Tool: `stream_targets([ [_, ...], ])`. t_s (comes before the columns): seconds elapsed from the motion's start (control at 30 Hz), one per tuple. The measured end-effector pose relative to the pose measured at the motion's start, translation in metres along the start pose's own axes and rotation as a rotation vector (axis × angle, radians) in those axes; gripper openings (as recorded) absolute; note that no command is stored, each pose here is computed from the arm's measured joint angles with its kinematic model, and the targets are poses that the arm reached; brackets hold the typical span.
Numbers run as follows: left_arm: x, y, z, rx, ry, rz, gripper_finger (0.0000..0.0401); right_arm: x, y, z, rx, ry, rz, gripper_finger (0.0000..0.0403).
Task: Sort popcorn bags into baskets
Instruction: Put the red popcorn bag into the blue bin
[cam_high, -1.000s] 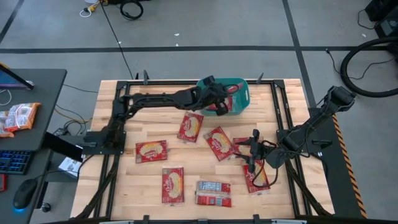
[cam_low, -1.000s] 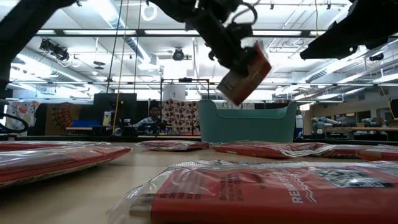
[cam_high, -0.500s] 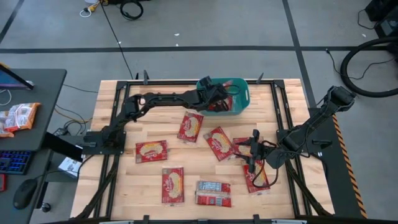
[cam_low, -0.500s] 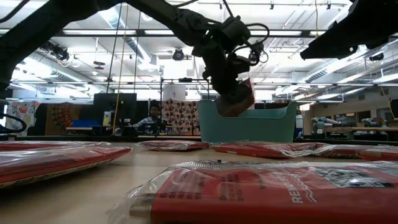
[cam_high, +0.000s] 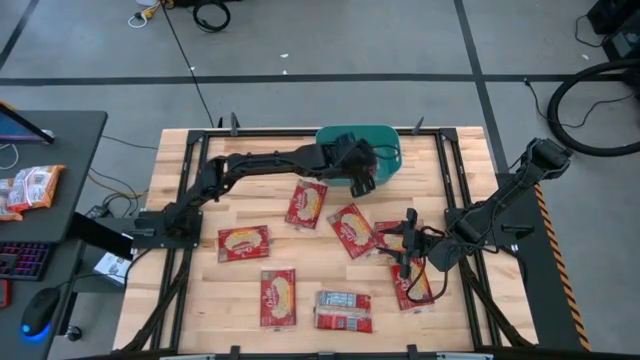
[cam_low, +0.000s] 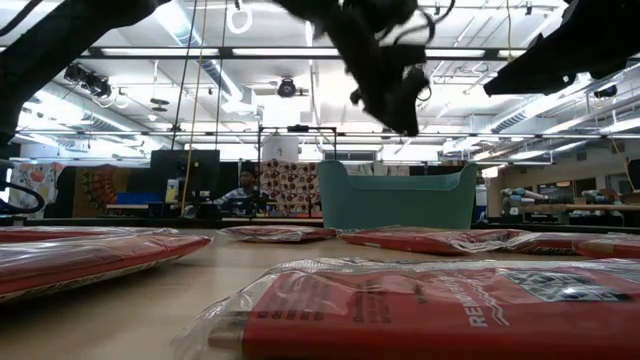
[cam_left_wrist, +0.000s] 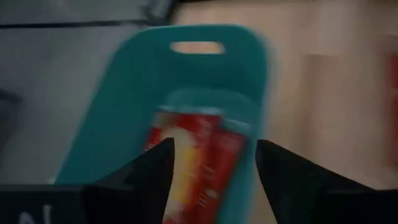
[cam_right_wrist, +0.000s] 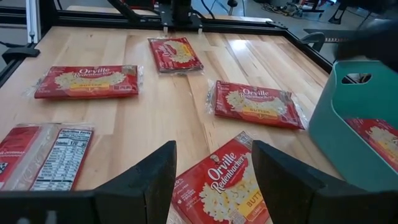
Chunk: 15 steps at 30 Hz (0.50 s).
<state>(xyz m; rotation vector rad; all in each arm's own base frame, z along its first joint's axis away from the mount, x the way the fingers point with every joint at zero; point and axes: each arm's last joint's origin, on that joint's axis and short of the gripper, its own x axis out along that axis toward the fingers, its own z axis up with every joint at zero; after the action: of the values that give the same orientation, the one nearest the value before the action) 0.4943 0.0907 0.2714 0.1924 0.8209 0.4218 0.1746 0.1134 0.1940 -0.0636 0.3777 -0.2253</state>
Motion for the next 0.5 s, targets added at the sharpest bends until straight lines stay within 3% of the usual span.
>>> stream_targets([
  [0.17,-0.037,-0.018,0.005,0.015,0.136,-0.189,0.0221,0.0,0.0,0.0,-0.024,-0.002,0.0,0.0214],
  [0.5,-0.069,-0.082,-0.046,0.217,0.587,-0.18,0.0189,0.004,-0.004,0.004,-0.119,-0.015,-0.027,0.0214],
])
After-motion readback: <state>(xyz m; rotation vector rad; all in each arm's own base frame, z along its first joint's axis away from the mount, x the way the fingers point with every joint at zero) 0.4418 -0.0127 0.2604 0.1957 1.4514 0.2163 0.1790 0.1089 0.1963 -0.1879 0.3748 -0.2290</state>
